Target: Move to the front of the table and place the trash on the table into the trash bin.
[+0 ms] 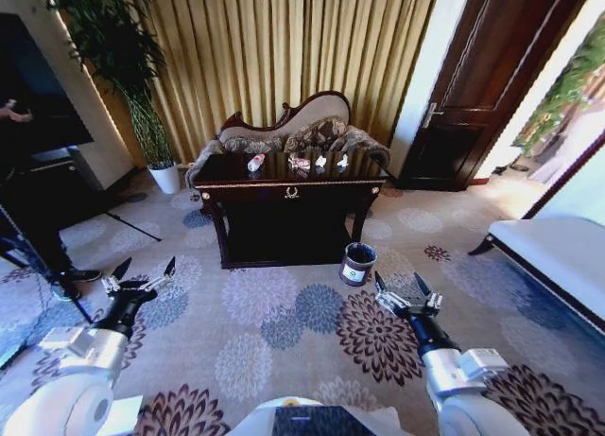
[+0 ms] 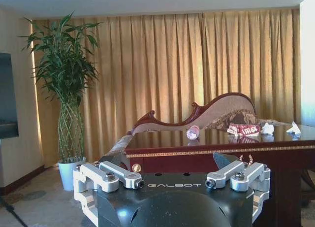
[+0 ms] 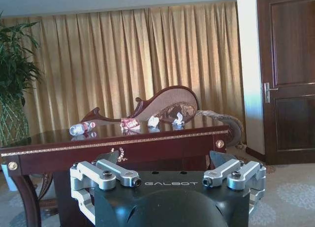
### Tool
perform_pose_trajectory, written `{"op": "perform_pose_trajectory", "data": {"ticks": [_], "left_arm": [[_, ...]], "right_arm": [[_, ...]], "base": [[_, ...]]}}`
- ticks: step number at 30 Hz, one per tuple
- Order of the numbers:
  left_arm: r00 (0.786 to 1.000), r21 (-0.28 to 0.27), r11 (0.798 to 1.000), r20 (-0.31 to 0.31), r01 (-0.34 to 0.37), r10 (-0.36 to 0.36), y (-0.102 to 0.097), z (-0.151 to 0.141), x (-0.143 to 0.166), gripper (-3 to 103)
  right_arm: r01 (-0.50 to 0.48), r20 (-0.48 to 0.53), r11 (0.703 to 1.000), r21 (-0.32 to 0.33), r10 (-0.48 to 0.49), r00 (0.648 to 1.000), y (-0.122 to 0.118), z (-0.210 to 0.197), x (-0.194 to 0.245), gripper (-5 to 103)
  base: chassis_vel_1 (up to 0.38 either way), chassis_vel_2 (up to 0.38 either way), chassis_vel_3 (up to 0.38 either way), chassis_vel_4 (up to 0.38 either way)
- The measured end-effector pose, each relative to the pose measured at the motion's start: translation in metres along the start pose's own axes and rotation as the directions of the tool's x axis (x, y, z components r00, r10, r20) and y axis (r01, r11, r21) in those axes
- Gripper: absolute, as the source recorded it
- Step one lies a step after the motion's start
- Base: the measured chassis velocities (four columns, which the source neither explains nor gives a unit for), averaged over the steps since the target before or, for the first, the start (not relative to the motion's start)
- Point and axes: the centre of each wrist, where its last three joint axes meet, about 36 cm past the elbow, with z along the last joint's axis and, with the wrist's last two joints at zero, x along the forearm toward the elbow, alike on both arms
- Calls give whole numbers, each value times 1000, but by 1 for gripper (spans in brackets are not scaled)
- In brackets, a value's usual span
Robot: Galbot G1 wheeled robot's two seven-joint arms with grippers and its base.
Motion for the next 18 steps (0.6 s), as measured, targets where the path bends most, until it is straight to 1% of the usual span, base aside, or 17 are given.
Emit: {"op": "perform_pose_trajectory", "data": {"ticks": [9,18], "left_arm": [[1000,-1,1000,4,1,-1,0,1,1,100],[1000,0,1000,5,1,-1,0,1,2,100]], "right_arm": [[0,1,1000,-2,0,1000,0,0,0,100],[2,0,1000,-2,-2,1000,1,1,1,100]], "base": [[-170,214,165,-200],[-213,190,206,-199]]}}
